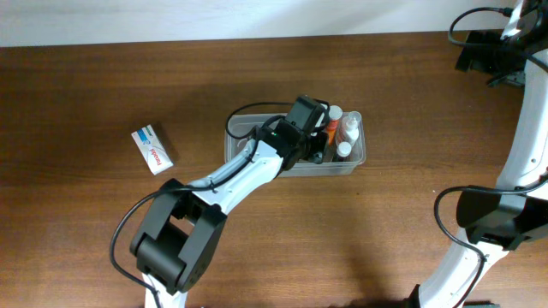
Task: Pack container
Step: 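Lift the jar and carry it over the container's right end, then lower the jar into the container beside the orange tube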
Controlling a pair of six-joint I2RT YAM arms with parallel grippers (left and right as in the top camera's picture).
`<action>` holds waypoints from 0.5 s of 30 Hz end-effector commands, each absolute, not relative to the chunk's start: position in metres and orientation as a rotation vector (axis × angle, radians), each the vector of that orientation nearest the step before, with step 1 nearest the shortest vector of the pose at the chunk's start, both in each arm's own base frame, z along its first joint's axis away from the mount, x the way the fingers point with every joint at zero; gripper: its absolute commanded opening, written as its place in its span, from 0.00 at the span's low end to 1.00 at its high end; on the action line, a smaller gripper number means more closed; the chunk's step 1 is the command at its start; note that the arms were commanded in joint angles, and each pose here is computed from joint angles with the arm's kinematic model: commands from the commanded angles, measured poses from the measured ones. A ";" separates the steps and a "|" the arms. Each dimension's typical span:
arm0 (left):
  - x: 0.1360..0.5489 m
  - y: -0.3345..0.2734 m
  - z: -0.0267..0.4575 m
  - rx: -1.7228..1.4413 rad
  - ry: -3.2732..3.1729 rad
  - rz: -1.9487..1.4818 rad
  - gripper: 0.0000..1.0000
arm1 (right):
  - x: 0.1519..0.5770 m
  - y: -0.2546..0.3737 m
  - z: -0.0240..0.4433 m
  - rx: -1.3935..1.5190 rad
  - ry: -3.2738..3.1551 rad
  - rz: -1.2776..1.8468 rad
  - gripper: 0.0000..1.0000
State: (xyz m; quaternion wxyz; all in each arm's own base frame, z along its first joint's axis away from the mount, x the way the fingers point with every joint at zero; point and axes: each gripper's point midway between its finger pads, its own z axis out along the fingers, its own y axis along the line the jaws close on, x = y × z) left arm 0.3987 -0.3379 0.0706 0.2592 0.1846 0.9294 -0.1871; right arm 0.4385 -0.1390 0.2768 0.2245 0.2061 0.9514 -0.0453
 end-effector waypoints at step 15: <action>0.402 -0.345 0.073 0.303 2.552 -0.583 0.25 | 0.435 -0.141 0.293 0.572 2.579 -0.138 0.99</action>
